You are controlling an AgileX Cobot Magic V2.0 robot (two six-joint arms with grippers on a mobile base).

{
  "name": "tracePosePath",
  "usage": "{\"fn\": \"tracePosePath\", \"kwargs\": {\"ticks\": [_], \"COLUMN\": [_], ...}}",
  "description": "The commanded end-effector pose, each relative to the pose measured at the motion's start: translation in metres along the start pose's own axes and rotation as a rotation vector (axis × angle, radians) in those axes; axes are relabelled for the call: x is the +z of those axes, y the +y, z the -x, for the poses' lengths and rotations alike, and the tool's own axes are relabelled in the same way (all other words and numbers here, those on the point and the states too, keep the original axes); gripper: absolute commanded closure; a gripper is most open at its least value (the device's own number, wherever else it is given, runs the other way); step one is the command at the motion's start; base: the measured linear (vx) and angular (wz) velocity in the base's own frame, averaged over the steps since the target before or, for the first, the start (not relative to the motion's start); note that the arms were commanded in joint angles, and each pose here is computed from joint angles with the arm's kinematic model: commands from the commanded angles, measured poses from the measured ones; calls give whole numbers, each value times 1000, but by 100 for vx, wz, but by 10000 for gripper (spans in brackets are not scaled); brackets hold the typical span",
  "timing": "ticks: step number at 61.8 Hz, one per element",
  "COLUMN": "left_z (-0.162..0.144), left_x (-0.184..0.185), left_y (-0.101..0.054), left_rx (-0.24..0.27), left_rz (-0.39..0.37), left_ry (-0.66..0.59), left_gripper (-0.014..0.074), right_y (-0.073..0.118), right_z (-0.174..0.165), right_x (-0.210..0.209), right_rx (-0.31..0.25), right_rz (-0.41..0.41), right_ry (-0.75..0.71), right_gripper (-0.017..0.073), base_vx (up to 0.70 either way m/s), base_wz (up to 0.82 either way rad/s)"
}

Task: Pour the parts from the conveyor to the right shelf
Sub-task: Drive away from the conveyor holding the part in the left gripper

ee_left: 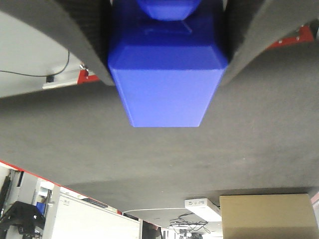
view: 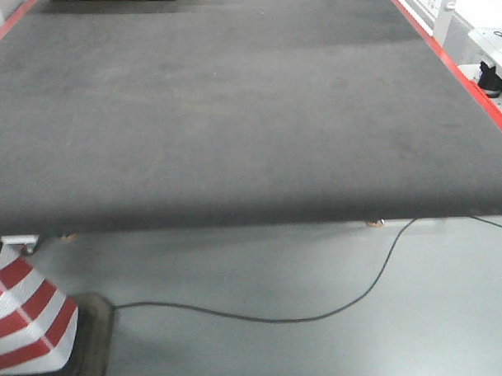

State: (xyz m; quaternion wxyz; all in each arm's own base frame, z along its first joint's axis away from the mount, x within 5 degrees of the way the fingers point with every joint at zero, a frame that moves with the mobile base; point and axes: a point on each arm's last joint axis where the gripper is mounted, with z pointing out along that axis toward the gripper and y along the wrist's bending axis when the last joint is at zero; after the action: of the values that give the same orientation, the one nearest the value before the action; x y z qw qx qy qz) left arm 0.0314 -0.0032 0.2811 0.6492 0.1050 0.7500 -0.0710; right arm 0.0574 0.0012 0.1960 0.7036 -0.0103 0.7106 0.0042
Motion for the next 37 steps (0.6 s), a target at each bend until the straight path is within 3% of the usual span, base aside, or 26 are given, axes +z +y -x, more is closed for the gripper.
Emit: {"fn": "tracePosePath", "kwargs": {"ticks": [1, 37], "left_z": [15, 15], "left_x": [-2, -2], "left_y": [-1, -1], "left_rx": [1, 1], "left_rz": [-14, -14], "left_ry": [-92, -92], "left_gripper": [599, 599], "right_y": [0, 0], "right_z": [1, 1], "right_x": [2, 2], "right_rx": [-6, -6], "right_rz": [-4, -4], "right_ry": [-45, -45], "right_gripper": [568, 568], "base_vx": [-40, -28], "base_wz": [6, -4]}}
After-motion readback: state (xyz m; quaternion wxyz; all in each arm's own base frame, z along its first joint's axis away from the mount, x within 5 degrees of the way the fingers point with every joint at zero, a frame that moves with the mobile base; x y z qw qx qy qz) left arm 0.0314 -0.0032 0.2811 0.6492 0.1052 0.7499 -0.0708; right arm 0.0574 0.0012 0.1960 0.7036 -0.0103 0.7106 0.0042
